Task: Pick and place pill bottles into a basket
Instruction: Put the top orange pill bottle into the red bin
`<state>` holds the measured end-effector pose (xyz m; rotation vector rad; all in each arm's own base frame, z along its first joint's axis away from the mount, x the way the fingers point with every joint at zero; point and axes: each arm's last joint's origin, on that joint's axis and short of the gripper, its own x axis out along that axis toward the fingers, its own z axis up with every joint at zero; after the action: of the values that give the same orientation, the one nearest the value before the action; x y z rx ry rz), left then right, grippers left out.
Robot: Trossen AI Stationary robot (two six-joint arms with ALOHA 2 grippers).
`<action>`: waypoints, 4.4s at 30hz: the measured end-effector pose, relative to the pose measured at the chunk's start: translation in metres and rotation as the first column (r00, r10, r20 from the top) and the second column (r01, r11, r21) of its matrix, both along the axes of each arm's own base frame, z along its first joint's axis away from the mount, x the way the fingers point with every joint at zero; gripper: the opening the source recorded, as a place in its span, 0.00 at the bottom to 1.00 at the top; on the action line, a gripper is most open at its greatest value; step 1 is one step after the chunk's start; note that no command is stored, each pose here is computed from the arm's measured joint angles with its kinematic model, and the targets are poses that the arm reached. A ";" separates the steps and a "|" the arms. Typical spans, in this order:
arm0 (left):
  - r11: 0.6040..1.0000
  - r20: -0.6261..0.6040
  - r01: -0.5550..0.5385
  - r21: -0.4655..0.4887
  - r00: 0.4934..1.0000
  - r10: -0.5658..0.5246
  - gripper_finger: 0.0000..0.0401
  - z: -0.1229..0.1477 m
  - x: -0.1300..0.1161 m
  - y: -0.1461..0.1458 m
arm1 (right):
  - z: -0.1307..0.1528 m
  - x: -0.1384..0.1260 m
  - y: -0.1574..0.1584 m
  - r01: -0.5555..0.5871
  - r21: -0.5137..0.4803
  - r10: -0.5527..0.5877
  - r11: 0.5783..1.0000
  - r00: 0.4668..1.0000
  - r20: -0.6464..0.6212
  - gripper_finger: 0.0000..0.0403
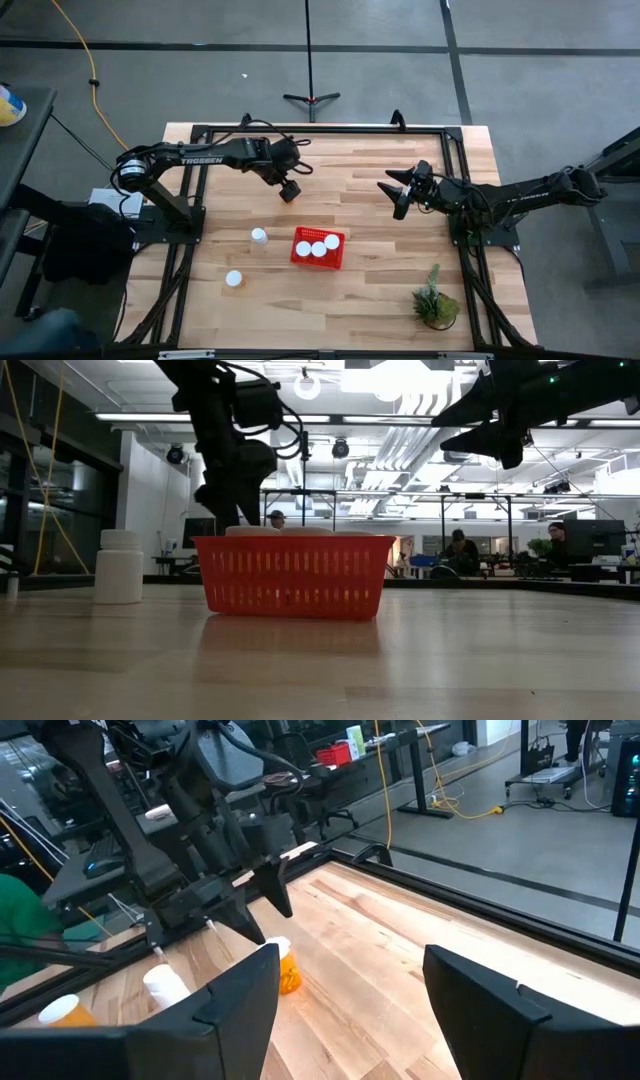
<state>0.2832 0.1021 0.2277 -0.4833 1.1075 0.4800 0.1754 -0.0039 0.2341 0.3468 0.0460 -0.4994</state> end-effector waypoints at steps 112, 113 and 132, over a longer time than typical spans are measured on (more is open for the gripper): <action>0.990 -0.154 0.117 -0.076 0.980 -0.128 0.61 -0.015 0.020 0.003 | -0.008 -0.001 0.000 -0.018 -0.001 0.018 1.000 0.996 -0.090 0.59; 0.990 -0.143 0.119 -0.071 0.981 -0.128 0.61 -0.009 0.022 0.004 | -0.008 -0.001 0.000 -0.018 -0.004 0.018 1.000 0.996 -0.091 0.59; 0.938 0.039 0.345 -0.016 0.938 -0.344 0.65 0.065 0.060 -0.061 | -0.009 -0.002 -0.006 0.040 0.016 -0.039 0.999 0.996 -0.085 0.59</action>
<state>0.3428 0.0406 0.2930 -0.3056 1.1358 0.1501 0.1734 -0.0098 0.2253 0.3449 0.1257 -0.5528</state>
